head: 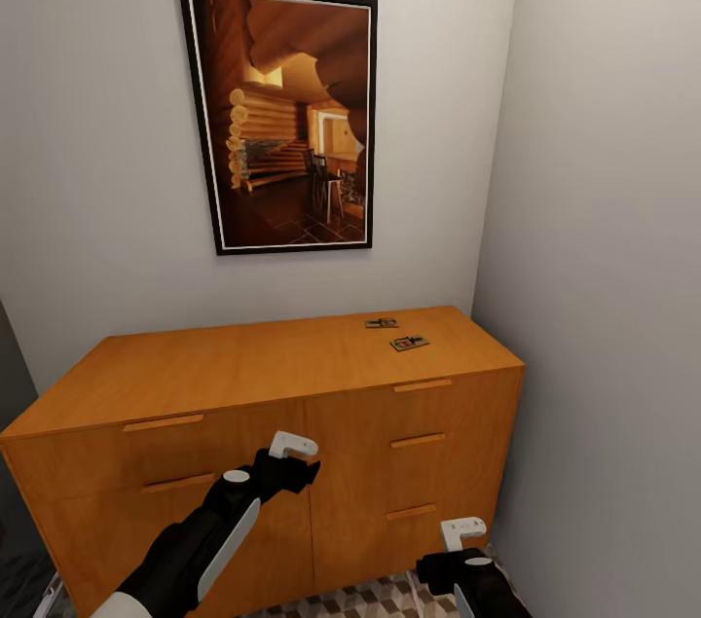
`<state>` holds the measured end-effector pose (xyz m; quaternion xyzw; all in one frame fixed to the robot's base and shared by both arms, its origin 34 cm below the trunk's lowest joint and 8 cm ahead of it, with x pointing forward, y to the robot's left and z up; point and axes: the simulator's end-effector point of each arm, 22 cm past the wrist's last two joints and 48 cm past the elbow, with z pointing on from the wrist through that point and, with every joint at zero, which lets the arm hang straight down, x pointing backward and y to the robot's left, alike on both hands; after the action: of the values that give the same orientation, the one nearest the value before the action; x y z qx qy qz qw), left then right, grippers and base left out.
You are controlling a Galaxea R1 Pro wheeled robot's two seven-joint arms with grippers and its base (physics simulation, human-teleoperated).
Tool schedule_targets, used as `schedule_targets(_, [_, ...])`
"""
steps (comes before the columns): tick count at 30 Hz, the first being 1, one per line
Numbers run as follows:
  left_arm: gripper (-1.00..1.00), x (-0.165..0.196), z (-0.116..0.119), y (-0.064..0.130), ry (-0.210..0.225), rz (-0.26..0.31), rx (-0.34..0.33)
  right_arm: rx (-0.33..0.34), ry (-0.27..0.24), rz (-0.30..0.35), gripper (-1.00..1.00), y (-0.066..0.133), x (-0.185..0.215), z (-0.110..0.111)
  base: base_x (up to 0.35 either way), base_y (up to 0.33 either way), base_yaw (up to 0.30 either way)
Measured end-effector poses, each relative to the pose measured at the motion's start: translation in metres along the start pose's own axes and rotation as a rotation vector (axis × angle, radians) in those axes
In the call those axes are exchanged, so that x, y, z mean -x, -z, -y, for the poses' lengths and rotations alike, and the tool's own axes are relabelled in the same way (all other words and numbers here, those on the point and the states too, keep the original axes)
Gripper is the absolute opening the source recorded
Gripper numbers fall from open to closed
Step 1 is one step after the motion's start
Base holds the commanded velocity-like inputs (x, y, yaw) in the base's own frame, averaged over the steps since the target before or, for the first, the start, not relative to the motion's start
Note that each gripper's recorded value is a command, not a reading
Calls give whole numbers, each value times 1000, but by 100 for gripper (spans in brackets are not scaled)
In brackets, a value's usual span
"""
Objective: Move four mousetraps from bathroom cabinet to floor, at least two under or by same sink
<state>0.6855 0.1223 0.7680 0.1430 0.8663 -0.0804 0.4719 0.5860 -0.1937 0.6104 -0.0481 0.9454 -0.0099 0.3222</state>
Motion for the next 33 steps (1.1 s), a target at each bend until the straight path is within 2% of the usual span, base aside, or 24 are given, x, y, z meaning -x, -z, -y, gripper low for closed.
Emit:
schedule_targets(8, [100,45,35,21,-14,46,-82,-3,-3,4,100,0,2,1,0,0,0])
schedule_targets(13, [100,76,79,45,-56,77,-181,-6,-4,4,100,1,2,2,0,0,0])
schedule_targets(17, [100,100,117,71,-88,107,-266,-7,-4,5,100,1,2,2,0,0,0])
schedule_targets(26, [100,125,180,102,-71,119,-390,-10,-4,5,100,1,2,3,0,0,0])
schedule_targets(33, [100,137,196,111,-62,126,-412,-23,-1,5,100,0,2,10,0,0,0])
